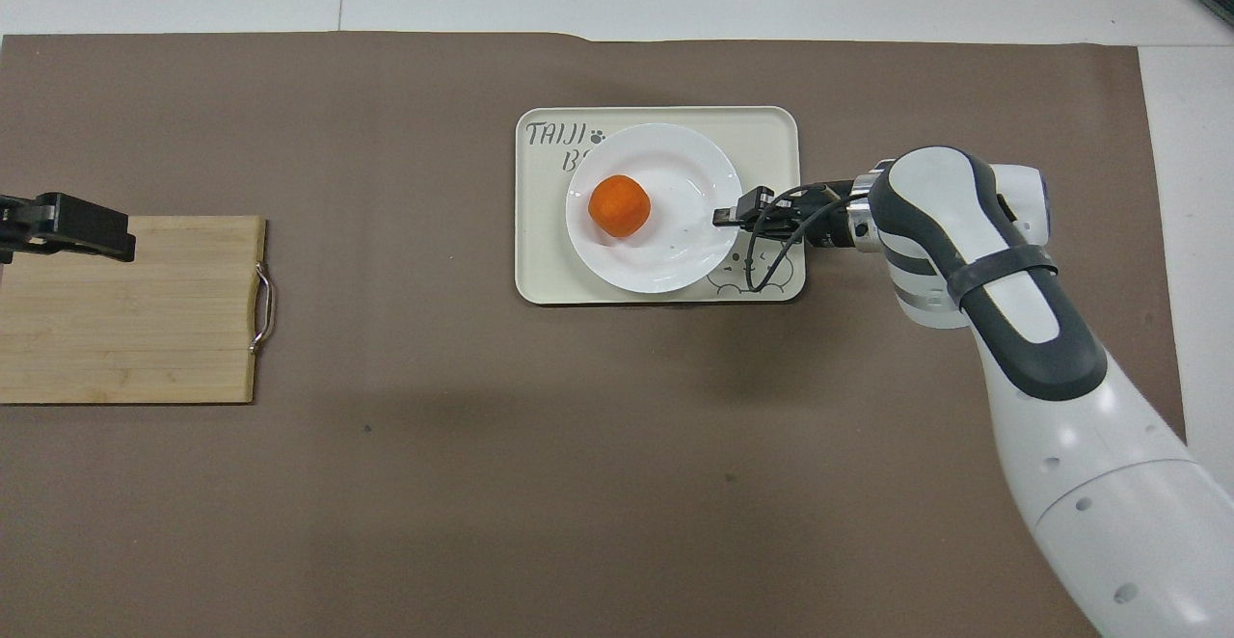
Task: Place orange and plate with both arms
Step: 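Open the right gripper and release the plate rim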
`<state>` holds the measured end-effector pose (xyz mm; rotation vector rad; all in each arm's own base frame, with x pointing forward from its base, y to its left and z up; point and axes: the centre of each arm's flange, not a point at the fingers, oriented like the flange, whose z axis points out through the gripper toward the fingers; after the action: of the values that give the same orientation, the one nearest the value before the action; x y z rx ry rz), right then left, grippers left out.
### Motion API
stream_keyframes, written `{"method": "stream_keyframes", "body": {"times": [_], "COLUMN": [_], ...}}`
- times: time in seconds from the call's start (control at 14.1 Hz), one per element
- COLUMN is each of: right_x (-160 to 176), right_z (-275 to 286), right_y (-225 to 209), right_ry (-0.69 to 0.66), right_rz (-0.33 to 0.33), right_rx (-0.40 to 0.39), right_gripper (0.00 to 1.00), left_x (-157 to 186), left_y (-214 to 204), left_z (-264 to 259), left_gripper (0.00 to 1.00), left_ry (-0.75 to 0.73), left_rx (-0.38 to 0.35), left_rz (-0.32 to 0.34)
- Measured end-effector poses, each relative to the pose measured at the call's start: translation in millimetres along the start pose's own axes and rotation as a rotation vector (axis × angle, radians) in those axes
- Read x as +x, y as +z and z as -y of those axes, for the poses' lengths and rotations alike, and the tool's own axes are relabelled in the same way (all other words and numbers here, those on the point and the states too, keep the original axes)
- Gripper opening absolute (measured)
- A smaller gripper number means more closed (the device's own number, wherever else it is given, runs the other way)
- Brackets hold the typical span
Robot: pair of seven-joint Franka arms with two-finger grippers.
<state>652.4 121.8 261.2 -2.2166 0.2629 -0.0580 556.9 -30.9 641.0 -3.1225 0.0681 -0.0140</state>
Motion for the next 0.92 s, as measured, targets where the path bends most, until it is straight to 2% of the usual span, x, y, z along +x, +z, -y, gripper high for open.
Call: {"method": "stream_keyframes", "body": {"times": [0.14, 0.43, 0.64, 0.71, 0.92], "right_x": [-1, 2, 8, 10, 20], "right_z": [-1, -1, 9, 13, 30], "right_y": [0, -3, -13, -18, -38], "right_ry": [0.002, -0.021, -0.084, -0.110, -0.167], "right_rz": [-0.001, -0.005, 0.004, 0.008, -0.006], "right_rx": [-0.002, -0.029, -0.084, -0.122, -0.274], "right_gripper": [0.18, 0.63, 0.95, 1.00, 1.00], "left_x": [0, 0, 0, 0, 0], "left_y": [0, 0, 0, 0, 0], "left_z": [0, 0, 0, 0, 0], "left_gripper": [1.00, 1.00, 1.00, 1.00, 1.00], "left_ry": [0.000, 0.000, -0.001, -0.001, -0.001], "left_rx": [0.000, 0.000, 0.000, 0.000, 0.000], "left_rz": [0.000, 0.000, 0.000, 0.000, 0.000]}}
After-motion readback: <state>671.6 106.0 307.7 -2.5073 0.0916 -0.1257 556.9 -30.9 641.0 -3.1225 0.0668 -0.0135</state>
